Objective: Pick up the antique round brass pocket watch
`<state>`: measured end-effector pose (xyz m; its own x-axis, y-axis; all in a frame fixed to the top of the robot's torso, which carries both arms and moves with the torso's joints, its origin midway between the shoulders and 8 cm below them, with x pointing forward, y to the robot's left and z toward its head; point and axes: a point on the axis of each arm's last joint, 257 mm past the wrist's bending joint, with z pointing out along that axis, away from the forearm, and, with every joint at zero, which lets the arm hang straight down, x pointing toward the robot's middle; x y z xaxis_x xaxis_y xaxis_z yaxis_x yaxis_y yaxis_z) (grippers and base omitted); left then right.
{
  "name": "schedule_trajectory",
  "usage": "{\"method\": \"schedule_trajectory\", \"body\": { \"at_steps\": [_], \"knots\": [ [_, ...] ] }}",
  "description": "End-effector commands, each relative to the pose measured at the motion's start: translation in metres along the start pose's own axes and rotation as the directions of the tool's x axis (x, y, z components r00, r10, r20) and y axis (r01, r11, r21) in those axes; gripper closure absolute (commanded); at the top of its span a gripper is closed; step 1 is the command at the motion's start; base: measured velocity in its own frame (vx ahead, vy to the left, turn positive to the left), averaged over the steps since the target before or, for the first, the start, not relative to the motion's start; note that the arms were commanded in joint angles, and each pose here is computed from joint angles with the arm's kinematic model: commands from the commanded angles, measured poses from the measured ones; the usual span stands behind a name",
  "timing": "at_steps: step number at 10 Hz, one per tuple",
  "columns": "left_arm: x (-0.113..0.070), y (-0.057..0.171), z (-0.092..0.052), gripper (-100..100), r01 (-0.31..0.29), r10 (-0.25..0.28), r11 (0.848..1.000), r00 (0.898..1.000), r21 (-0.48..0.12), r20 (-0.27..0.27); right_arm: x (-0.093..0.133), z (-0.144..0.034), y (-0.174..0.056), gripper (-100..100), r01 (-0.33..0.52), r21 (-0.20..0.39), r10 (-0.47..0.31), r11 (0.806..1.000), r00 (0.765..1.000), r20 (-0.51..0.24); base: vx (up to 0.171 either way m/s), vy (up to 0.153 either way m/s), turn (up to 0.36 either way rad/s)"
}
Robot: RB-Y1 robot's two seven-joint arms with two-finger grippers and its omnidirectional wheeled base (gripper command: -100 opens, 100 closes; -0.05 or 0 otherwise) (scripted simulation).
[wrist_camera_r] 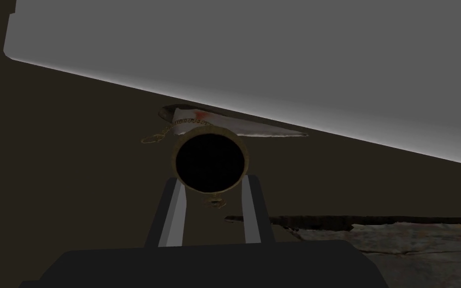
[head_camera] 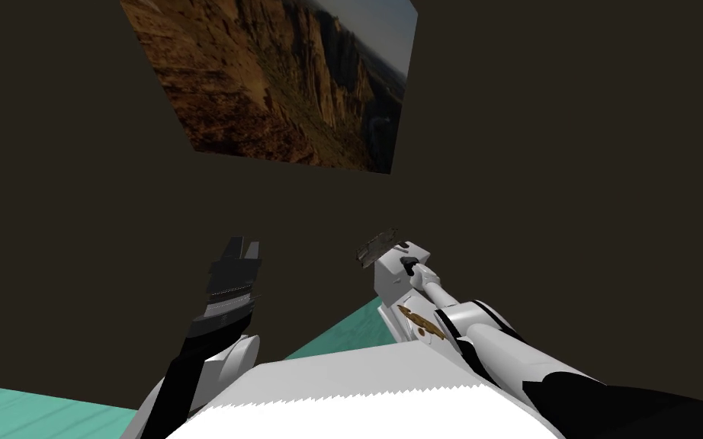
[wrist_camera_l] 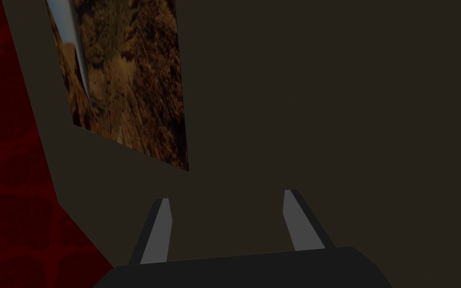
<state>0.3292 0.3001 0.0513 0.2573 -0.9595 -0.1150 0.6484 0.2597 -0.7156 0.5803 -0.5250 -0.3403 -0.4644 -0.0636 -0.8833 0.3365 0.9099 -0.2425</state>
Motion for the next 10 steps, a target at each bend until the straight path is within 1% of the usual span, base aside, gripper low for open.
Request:
{"method": "schedule_trajectory", "body": {
  "at_steps": [1, 2, 4, 5, 6, 9, 10],
  "knots": [
    [0.0, 0.0, 0.0, 0, 0.0, 0.0, 1.0, 1.0, 0.0, 0.0, -0.001, 0.0, 0.0, 100, -0.013, 0.004, 0.013, 1.0, 1.0, 0.002, -0.018, -0.022, 0.006],
    [0.0, 0.0, 0.0, 0, 0.0, 0.0, 1.0, 1.0, 0.0, 0.0, -0.007, 0.0, 0.006, 100, -0.009, 0.017, 0.009, 1.0, 1.0, 0.008, -0.048, -0.04, 0.048],
    [0.0, 0.0, 0.0, 0, 0.0, 0.0, 1.0, 1.0, 0.0, 0.0, -0.008, 0.0, 0.005, 100, -0.018, 0.018, 0.017, 1.0, 1.0, 0.013, -0.035, -0.032, 0.024],
    [0.0, 0.0, 0.0, 0, 0.0, 0.0, 1.0, 1.0, 0.0, 0.0, -0.014, 0.0, 0.011, 100, -0.02, 0.03, 0.02, 0.999, 1.0, 0.021, -0.047, -0.048, 0.037],
    [0.0, 0.0, 0.0, 0, 0.0, 0.0, 1.0, 1.0, 0.0, 0.0, -0.014, 0.0, 0.011, 100, -0.032, 0.03, 0.031, 0.999, 0.999, 0.022, -0.052, -0.043, 0.049],
    [0.0, 0.0, 0.0, 0, 0.0, 0.0, 1.0, 1.0, 0.0, 0.0, -0.015, 0.0, 0.011, 100, -0.026, 0.032, 0.025, 0.999, 0.999, 0.026, -0.009, -0.004, -0.003],
    [0.0, 0.0, 0.0, 0, 0.0, 0.0, 1.0, 1.0, 0.0, 0.0, -0.015, 0.0, 0.011, 0, -0.026, 0.032, 0.026, 0.999, 0.999, 0.026, 0.0, 0.0, 0.0]
  ]
}}
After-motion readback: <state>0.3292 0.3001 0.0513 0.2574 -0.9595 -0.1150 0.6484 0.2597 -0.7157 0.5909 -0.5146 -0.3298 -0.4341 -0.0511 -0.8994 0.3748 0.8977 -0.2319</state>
